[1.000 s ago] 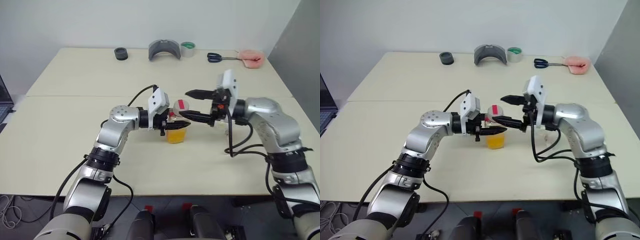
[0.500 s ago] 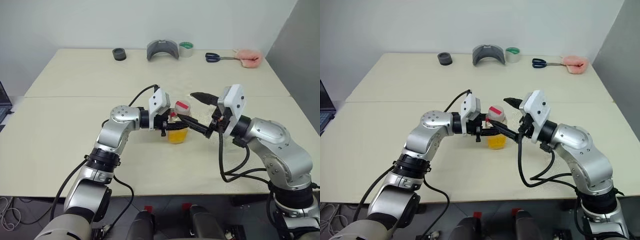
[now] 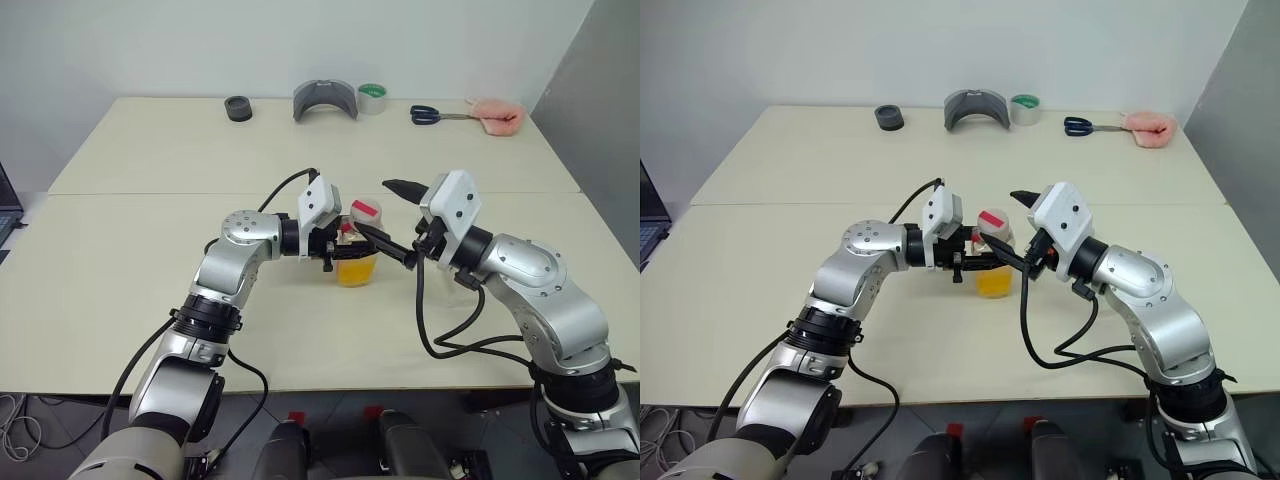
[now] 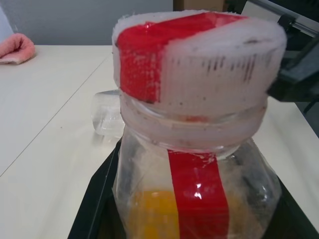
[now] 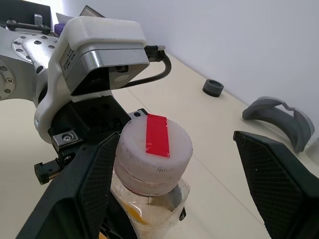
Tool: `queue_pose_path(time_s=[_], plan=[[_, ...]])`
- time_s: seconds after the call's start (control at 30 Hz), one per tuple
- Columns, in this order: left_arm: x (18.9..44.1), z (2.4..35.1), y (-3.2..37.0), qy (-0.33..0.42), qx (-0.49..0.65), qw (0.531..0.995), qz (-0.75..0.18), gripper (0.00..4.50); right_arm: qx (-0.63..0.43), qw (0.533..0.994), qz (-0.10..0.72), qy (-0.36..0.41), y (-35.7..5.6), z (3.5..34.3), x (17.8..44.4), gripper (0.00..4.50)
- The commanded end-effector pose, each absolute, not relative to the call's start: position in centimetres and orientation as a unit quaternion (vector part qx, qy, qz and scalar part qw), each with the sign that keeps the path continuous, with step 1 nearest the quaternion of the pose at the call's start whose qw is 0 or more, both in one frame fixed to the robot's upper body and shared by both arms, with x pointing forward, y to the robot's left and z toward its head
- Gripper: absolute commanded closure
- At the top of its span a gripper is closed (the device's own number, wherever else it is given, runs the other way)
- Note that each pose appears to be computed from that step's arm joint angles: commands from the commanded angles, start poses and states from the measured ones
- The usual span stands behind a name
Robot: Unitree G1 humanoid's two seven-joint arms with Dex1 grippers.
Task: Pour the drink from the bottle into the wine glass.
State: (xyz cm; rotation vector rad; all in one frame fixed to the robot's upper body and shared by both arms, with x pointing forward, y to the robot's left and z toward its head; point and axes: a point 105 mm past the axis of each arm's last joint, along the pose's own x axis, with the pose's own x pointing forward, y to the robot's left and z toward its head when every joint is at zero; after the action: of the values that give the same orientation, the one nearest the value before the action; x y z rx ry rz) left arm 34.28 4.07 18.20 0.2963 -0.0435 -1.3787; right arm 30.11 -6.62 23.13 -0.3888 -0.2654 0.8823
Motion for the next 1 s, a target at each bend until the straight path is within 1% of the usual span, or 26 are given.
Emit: queue_pose_path(time_s=[0.03, 0.33, 1.0], plan=[[33.9, 20.0, 3.8, -0.053, 0.140, 0.754, -0.639, 2.70, -0.191, 0.882, 0.405, -0.147, -7.3, 24.1, 30.2, 0.59], [33.8, 19.9, 3.8, -0.052, 0.140, 0.753, -0.641, 2.70, -0.183, 0.880, 0.419, -0.133, -7.5, 23.7, 29.6, 0.59], [33.8, 19.7, 4.0, -0.049, 0.139, 0.754, -0.640, 2.70, -0.160, 0.881, 0.428, -0.124, -8.0, 24.1, 29.0, 0.59]])
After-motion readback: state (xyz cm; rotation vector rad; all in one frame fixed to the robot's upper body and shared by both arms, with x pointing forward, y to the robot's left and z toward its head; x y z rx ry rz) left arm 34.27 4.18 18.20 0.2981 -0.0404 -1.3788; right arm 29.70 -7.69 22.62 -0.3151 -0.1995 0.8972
